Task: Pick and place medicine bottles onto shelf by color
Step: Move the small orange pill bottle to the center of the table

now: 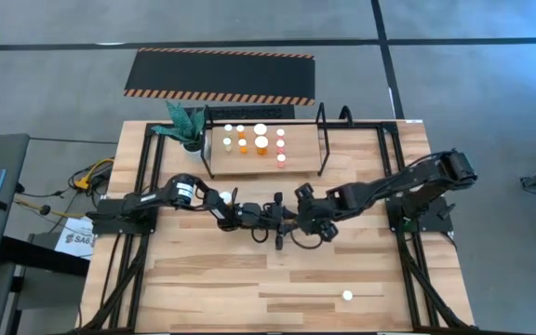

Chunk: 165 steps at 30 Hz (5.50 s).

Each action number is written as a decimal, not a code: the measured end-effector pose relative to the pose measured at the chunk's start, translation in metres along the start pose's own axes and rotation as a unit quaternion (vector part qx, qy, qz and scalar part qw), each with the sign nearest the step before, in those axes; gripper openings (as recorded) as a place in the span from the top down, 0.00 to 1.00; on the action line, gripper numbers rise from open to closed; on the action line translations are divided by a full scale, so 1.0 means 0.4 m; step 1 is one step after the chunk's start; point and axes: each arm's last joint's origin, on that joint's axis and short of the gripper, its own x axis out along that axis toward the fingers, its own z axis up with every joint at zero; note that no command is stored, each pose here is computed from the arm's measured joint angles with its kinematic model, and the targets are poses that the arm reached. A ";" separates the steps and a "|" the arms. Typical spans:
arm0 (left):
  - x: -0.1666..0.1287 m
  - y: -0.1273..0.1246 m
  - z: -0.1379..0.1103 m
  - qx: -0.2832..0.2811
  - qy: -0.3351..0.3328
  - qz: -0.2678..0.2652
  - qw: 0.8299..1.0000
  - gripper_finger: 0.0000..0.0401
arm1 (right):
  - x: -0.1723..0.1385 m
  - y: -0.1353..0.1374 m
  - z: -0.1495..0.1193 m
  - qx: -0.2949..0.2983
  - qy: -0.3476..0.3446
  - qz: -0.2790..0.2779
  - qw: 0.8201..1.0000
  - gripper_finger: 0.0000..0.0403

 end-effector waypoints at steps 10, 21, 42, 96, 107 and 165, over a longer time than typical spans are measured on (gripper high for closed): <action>0.000 0.019 -0.002 -0.018 0.006 0.007 1.000 0.79 | 0.004 0.036 0.017 -0.027 -0.001 0.012 1.000 0.31; 0.001 0.016 0.000 -0.017 0.004 -0.018 1.000 0.79 | 0.004 0.033 0.017 -0.030 -0.002 0.011 1.000 0.32; 0.001 0.014 0.002 -0.015 0.001 -0.024 1.000 0.79 | 0.017 -0.014 -0.001 0.009 -0.034 0.045 0.998 0.48; 0.003 0.019 0.001 -0.017 0.007 -0.072 0.997 0.76 | 0.065 0.000 0.003 -0.109 -0.046 0.084 0.989 0.66; 0.008 0.038 0.017 -0.049 -0.009 -0.054 0.997 0.48 | 0.067 -0.007 -0.004 -0.086 -0.038 0.085 0.992 0.66; -0.296 -0.168 0.326 0.020 0.327 0.336 0.883 0.37 | 0.086 -0.214 -0.057 0.429 0.258 0.099 0.860 0.66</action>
